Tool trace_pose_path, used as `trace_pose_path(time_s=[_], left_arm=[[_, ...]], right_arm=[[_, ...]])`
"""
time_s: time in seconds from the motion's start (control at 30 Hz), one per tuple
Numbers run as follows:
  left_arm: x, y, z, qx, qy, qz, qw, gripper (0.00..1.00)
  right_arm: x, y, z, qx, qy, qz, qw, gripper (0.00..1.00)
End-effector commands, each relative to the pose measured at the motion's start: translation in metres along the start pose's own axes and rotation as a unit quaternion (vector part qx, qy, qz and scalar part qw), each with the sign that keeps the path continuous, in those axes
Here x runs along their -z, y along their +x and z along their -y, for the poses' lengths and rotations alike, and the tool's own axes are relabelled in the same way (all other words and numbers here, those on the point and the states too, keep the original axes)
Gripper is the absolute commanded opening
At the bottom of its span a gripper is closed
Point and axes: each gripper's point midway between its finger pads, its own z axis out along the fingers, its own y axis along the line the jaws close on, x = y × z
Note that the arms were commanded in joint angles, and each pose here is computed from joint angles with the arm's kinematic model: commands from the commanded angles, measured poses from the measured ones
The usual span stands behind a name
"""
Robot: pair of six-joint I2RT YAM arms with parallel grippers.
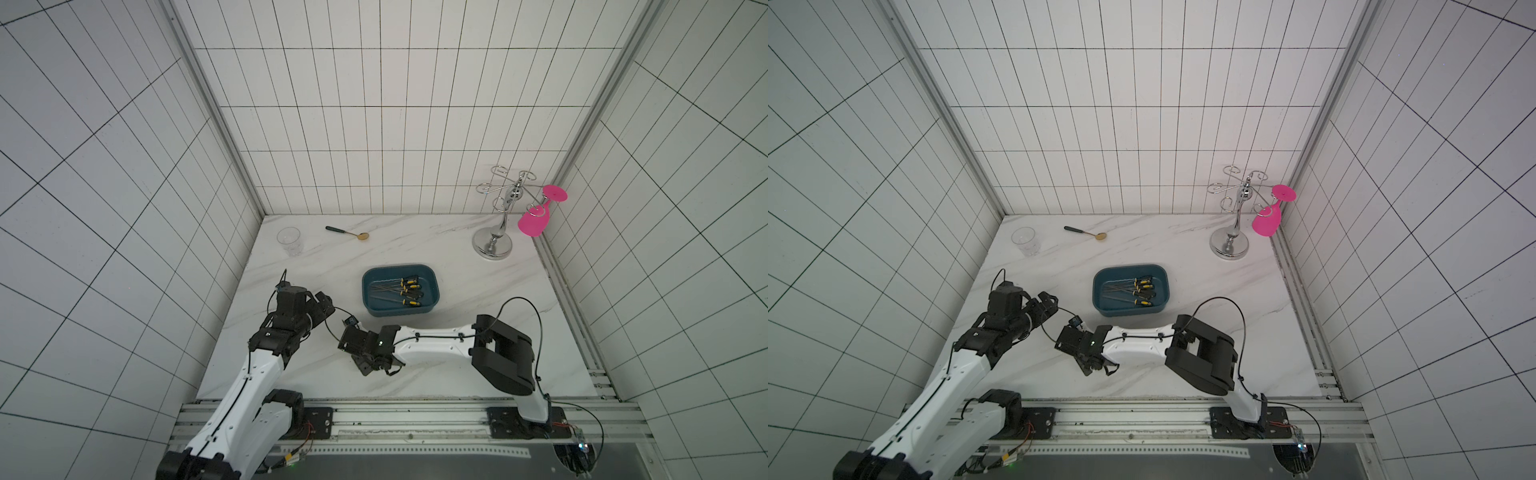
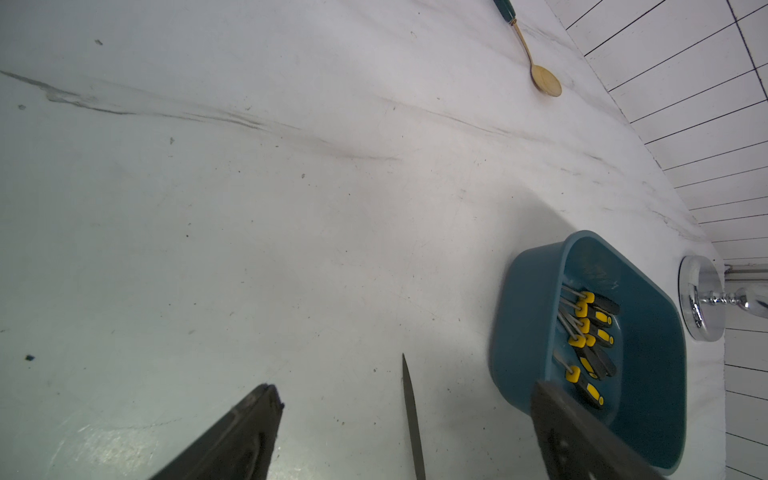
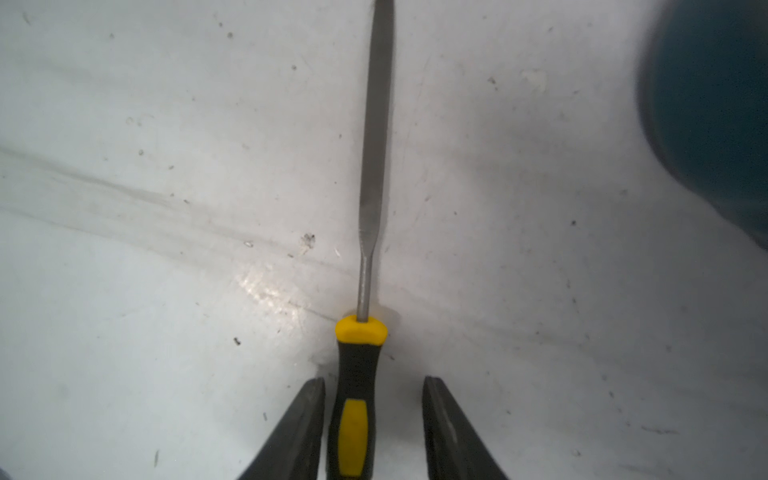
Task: Put the file tool into the storage box
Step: Pick up the file tool from the center of the board, then place the file tool in the storage box.
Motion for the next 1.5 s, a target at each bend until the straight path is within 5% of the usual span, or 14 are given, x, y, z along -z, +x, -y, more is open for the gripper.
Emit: trace_pose_path(time_s=[0.0, 0.7, 1.03, 1.3, 1.47], left_arm=[[0.001, -0.001, 0.003, -0.003, 0.005, -0.002, 1.0, 0.98], [0.05, -0.027, 0.029, -0.004, 0.047, 0.053, 0.997, 0.98], [0.092, -0.049, 0.044, -0.004, 0.081, 0.111, 0.99, 0.98], [0.091, -0.056, 0.069, -0.007, 0.134, 0.115, 0.984, 0.98], [0.075, -0.047, 0.079, -0.007, 0.147, 0.071, 0.987, 0.98]], right_arm=[[-0.004, 0.012, 0.004, 0.005, 0.02, -0.015, 1.0, 0.36], [0.048, 0.0, 0.03, 0.04, 0.024, 0.066, 0.997, 0.2], [0.113, -0.012, 0.036, 0.098, -0.015, 0.134, 0.986, 0.2], [0.149, -0.027, 0.086, 0.137, -0.057, 0.187, 0.971, 0.23], [0.14, -0.041, 0.133, 0.189, -0.014, 0.198, 0.962, 0.19]])
